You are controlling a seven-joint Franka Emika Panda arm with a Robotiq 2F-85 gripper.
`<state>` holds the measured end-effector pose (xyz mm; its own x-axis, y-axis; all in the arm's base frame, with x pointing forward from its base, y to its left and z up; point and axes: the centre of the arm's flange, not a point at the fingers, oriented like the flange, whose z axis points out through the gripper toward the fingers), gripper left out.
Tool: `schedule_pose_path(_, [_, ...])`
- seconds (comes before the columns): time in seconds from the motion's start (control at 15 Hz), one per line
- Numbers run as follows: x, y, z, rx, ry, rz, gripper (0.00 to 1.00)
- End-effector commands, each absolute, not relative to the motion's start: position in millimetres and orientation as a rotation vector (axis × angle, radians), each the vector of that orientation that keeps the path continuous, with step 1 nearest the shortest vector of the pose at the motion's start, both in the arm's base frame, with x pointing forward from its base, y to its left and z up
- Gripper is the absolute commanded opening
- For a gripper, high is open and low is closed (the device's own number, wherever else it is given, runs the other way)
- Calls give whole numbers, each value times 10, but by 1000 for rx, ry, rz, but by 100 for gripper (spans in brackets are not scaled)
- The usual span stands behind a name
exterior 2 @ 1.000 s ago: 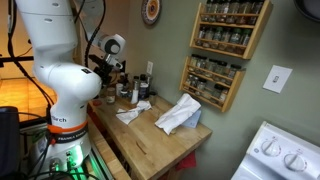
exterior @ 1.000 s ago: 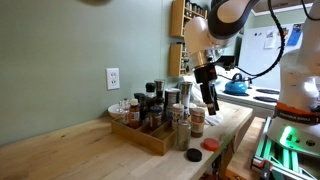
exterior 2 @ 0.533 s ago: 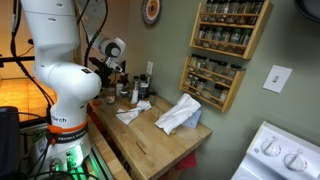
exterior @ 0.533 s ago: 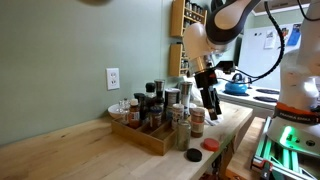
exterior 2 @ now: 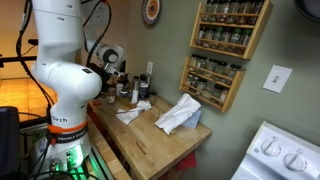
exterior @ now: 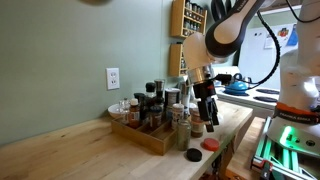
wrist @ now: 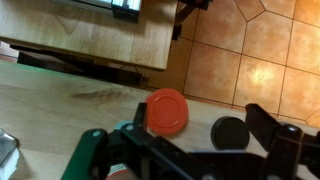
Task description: Put the orange lid on the bottle on the right and the black lid on the container on the left
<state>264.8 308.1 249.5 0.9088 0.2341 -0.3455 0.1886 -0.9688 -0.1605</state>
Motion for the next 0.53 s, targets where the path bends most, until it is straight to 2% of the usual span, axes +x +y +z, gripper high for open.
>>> schedule_pose_path(0.0, [2529, 3069, 2298, -2965, -261, 548, 100])
schedule_pose_path(0.47, [2522, 3063, 2081, -2957, -231, 532, 100])
